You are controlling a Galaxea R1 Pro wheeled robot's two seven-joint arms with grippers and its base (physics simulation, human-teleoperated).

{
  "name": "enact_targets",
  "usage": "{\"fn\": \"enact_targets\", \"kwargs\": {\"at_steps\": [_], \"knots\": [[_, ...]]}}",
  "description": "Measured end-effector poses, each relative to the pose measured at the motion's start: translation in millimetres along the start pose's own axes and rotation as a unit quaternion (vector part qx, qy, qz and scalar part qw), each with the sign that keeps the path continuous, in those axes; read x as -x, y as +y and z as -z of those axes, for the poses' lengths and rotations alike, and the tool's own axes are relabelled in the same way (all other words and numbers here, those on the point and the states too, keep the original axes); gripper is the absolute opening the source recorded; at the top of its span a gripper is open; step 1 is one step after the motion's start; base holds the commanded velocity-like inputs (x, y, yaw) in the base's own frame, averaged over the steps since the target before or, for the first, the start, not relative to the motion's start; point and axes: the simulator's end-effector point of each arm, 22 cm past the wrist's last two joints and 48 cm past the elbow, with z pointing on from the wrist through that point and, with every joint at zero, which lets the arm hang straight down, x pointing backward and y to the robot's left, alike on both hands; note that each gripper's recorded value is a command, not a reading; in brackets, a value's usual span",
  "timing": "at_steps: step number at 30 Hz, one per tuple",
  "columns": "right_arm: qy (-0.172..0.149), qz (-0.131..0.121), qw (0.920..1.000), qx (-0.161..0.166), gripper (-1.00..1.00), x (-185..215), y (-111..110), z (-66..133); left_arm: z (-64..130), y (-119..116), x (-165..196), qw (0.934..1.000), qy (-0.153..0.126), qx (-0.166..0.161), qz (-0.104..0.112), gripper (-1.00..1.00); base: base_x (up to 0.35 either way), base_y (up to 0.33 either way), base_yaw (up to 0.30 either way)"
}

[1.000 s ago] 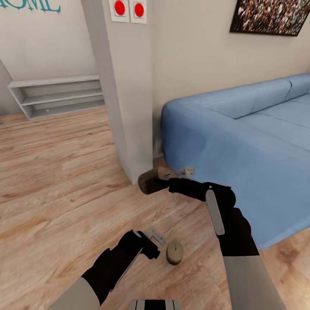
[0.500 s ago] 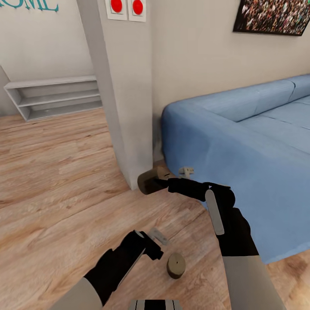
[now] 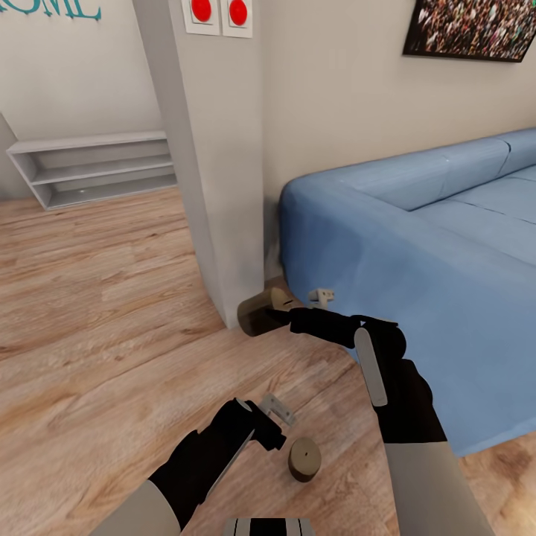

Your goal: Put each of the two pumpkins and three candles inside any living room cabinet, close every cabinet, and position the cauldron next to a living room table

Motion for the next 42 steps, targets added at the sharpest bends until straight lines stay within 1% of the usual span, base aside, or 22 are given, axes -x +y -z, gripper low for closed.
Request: {"fn": "enact_targets", "kwargs": {"at_steps": [4,11,15,16,17,18,20,22,23,25,26,28,29,30,31,32,33,34,35,37,40,42], "knots": [[0.000,0.000,1.0000,0.002,-1.00,0.0,1.8,-0.5,-0.2,0.0,-0.6,1.0000,0.001,0.000,0.000,1.00,0.000,0.000,-0.117],[-0.001,0.004,1.0000,0.002,-1.00,1.8,4.3,0.6,2.8,-0.2,3.4,1.0000,-0.003,0.002,-0.002,1.00,0.000,0.000,-0.240],[-0.001,0.006,1.0000,0.002,-1.00,2.8,5.9,1.2,4.8,-4.8,10.5,1.0000,-0.007,0.006,-0.003,1.00,0.000,0.000,-0.253],[-0.001,0.007,1.0000,0.002,-1.00,3.3,6.3,1.5,5.7,-3.5,11.1,0.9999,-0.004,0.013,-0.003,1.00,0.000,0.000,-0.253],[-0.002,0.007,1.0000,0.001,-1.00,3.9,6.4,2.1,7.9,6.6,6.5,0.9990,0.013,0.043,0.000,1.00,0.000,0.000,-0.253],[-0.002,0.008,1.0000,0.001,-1.00,4.4,6.3,2.6,9.7,15.3,2.7,0.9976,0.024,0.064,0.002,1.00,0.000,0.000,-0.253],[-0.003,0.009,1.0000,0.001,-1.00,5.4,6.7,3.4,14.4,32.5,-2.3,0.9936,0.038,0.106,0.003,1.00,0.000,0.000,-0.246],[-0.004,0.009,0.9999,0.000,-1.00,6.1,6.7,4.0,17.6,41.8,-4.8,0.9908,0.044,0.128,0.007,1.00,0.000,0.000,-0.150],[-0.004,0.009,1.0000,0.001,-1.00,6.4,7.5,4.1,17.8,41.9,-6.1,0.9906,0.047,0.128,0.012,1.00,0.000,0.000,-0.060],[-0.004,0.007,1.0000,0.003,-1.00,6.2,8.9,3.6,15.5,33.4,-9.0,0.9924,0.050,0.108,0.033,1.00,0.000,0.000,-0.029],[-0.004,0.008,1.0000,0.003,-1.00,6.2,8.7,3.6,14.0,25.9,-9.7,0.9935,0.050,0.091,0.048,1.00,0.000,0.000,-0.013],[-0.004,0.008,1.0000,0.003,-1.00,6.2,8.2,3.9,13.1,21.0,-10.5,0.9937,0.051,0.079,0.061,1.00,0.000,0.000,-0.008],[-0.004,0.008,1.0000,0.002,-1.00,6.2,7.8,4.0,13.2,21.2,-10.9,0.9933,0.051,0.078,0.068,1.00,0.000,0.000,-0.003],[-0.004,0.008,1.0000,0.002,-1.00,6.1,7.5,4.2,14.2,28.4,-12.1,0.9915,0.052,0.089,0.080,1.00,0.000,0.000,-0.002],[-0.004,0.008,1.0000,0.001,-1.00,6.3,7.1,4.4,15.5,36.2,-13.5,0.9894,0.052,0.099,0.093,1.00,0.000,0.000,-0.001],[-0.004,0.008,1.0000,0.001,-1.00,6.6,6.2,4.9,16.9,47.9,-16.7,0.9853,0.053,0.107,0.122,1.00,0.000,0.000,0.000],[-0.005,0.008,1.0000,0.000,-1.00,6.8,5.8,5.2,17.4,53.7,-19.0,0.9821,0.053,0.108,0.145,1.00,0.000,0.000,0.000],[-0.005,0.008,1.0000,0.000,-1.00,7.0,5.7,5.4,17.8,60.2,-21.9,0.9772,0.053,0.107,0.176,1.00,0.000,0.000,0.000],[-0.005,0.008,1.0000,0.000,-1.00,7.0,5.6,5.5,18.2,64.7,-23.1,0.9738,0.051,0.110,0.193,1.00,0.000,0.000,0.000],[-0.005,0.008,1.0000,0.000,-1.00,7.0,5.3,5.5,20.0,75.0,-24.6,0.9675,0.047,0.126,0.214,1.00,0.000,0.000,0.000],[-0.005,0.007,1.0000,0.000,-1.00,6.9,5.4,5.4,23.1,87.6,-26.3,0.9587,0.041,0.153,0.236,1.00,0.000,0.000,0.000],[-0.005,0.007,1.0000,0.001,-1.00,6.9,5.7,5.3,21.3,85.8,-27.7,0.9538,0.040,0.149,0.258,1.00,0.000,0.000,0.000]]}}
